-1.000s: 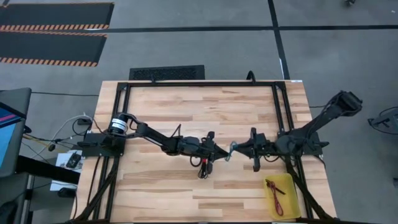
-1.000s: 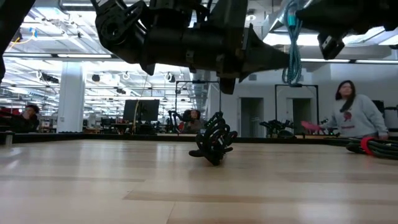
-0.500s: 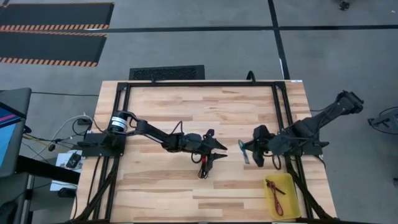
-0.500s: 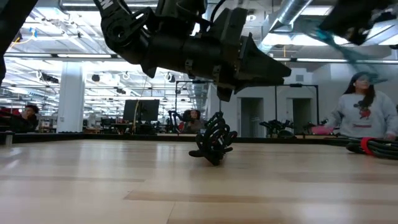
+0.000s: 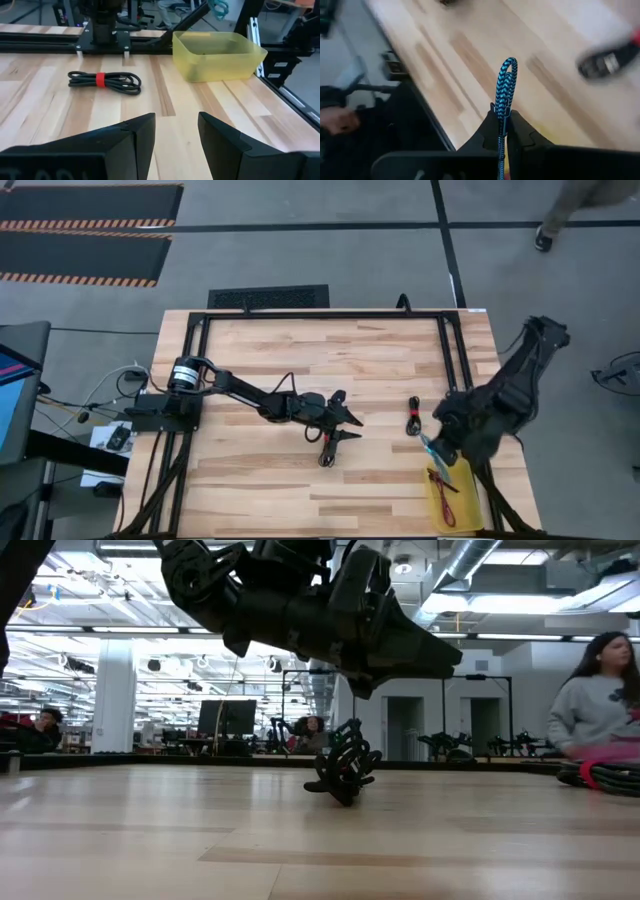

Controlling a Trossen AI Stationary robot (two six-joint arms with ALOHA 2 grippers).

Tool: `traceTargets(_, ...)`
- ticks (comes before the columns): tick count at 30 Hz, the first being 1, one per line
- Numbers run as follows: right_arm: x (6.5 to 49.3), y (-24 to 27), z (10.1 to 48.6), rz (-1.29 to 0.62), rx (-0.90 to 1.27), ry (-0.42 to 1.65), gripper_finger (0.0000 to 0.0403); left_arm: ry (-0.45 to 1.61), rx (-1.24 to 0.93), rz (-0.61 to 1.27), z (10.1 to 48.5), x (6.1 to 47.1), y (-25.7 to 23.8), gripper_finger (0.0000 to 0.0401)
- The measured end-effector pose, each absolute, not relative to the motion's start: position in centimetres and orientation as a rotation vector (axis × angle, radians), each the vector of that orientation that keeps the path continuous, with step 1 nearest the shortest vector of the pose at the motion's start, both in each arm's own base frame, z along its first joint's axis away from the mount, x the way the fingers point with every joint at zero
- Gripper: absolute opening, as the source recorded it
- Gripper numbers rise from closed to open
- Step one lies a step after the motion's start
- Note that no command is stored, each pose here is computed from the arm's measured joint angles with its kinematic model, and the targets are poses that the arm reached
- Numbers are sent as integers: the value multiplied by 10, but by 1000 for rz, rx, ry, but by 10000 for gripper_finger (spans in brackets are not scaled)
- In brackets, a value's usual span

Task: Pick and place USB-C Cables
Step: Put the blue charger cable into the yellow bin, then put the left black charger cable into the yellow bin

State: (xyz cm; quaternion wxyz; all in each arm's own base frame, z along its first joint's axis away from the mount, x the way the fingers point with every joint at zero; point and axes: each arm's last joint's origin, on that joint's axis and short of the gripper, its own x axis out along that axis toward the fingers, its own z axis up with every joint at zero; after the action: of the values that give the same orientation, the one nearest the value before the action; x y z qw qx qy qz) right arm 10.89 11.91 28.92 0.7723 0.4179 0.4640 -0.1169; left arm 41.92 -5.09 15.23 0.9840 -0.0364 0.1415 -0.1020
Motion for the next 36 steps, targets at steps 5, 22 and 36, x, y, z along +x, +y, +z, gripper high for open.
traceTargets(5, 96, 151, 263, -358, 990, 1103, 13, 299, -77, -251, 151, 419, -52, 139)
traceTargets(22, 88, 214, 198, -629, 968, 1336, 74, 302, -54, -229, 150, 420, -40, 140)
traceTargets(36, 86, 186, 215, -709, 943, 1328, 206, 370, -57, -188, 144, 419, -26, 140)
